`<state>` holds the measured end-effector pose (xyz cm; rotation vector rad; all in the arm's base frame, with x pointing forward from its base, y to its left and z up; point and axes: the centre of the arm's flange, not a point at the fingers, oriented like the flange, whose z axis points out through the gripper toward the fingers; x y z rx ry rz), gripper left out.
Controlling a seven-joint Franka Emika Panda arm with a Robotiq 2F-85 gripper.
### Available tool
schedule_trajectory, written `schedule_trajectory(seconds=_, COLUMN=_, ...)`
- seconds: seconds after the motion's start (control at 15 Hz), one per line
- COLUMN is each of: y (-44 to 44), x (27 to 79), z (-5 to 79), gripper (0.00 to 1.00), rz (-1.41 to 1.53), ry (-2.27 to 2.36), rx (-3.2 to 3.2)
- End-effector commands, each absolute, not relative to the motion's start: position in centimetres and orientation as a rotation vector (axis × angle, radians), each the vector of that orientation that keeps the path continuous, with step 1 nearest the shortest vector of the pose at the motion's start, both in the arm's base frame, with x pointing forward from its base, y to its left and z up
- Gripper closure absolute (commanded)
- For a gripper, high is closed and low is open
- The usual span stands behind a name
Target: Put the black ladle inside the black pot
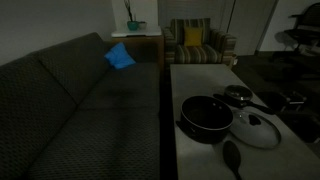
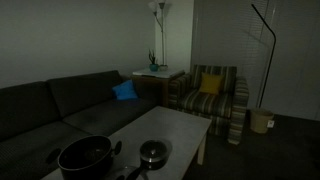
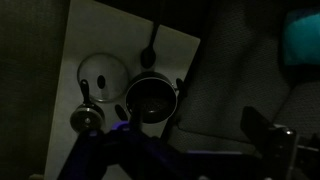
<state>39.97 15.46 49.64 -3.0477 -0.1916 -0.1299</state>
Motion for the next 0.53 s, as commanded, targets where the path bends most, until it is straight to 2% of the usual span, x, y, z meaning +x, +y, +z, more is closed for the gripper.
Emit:
schedule_trajectory(seconds=0.0, y=15.5, x=40.0, z=49.6, gripper=0.00, rz=-0.130, ry=-0.192, rx=-3.048)
schedule_trajectory(seconds=0.47, y=17.4, x=39.7, z=50.2, gripper=0.00, rz=-0.150, ry=-0.219, rx=-3.074)
